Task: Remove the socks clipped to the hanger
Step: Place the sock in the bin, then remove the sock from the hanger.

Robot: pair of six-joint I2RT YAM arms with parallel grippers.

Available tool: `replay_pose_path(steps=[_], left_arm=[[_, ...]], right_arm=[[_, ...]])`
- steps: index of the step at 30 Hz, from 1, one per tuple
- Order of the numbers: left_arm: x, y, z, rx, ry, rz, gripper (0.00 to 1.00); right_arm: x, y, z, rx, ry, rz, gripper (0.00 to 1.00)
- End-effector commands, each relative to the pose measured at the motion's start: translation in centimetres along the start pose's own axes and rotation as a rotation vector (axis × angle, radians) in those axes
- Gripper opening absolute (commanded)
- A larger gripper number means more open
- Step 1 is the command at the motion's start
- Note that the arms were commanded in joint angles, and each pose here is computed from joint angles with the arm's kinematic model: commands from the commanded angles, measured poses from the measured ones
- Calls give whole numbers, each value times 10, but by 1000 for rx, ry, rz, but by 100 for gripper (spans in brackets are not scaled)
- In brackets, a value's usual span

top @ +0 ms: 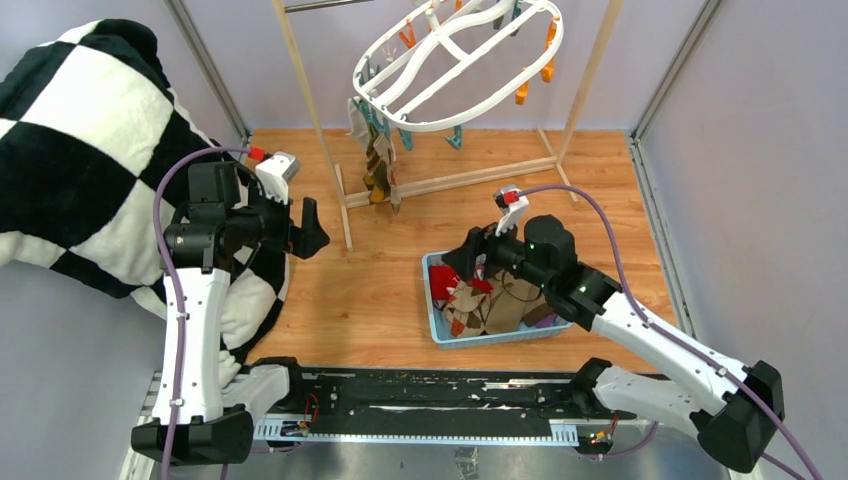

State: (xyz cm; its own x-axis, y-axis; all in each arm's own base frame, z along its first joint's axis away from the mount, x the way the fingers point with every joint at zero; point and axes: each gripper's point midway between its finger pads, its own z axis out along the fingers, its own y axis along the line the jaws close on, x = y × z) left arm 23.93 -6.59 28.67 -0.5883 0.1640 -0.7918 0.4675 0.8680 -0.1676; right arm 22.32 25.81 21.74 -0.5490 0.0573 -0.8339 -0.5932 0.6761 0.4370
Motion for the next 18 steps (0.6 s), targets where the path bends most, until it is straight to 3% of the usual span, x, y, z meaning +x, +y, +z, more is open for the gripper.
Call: replay_pose_path(steps=[1, 5, 10, 15, 18], left_arm=[[3, -5, 2, 31, -5, -12, 100], [3, -7, -3, 21, -21, -4, 100], [1, -13, -8, 33, -43, -1, 100], [5, -18, -6, 62, -37, -15, 100], [6, -21, -6, 78, -40, -11, 100]], right_arm=[[-60, 17, 21, 50, -246, -244, 85], [-89, 40, 63, 12, -386, -388, 94], [-118, 39, 121, 102, -472, -497, 97], [-146, 17, 150, 285, -560, -519, 89], [-150, 14, 168, 307, -567, -533, 80]])
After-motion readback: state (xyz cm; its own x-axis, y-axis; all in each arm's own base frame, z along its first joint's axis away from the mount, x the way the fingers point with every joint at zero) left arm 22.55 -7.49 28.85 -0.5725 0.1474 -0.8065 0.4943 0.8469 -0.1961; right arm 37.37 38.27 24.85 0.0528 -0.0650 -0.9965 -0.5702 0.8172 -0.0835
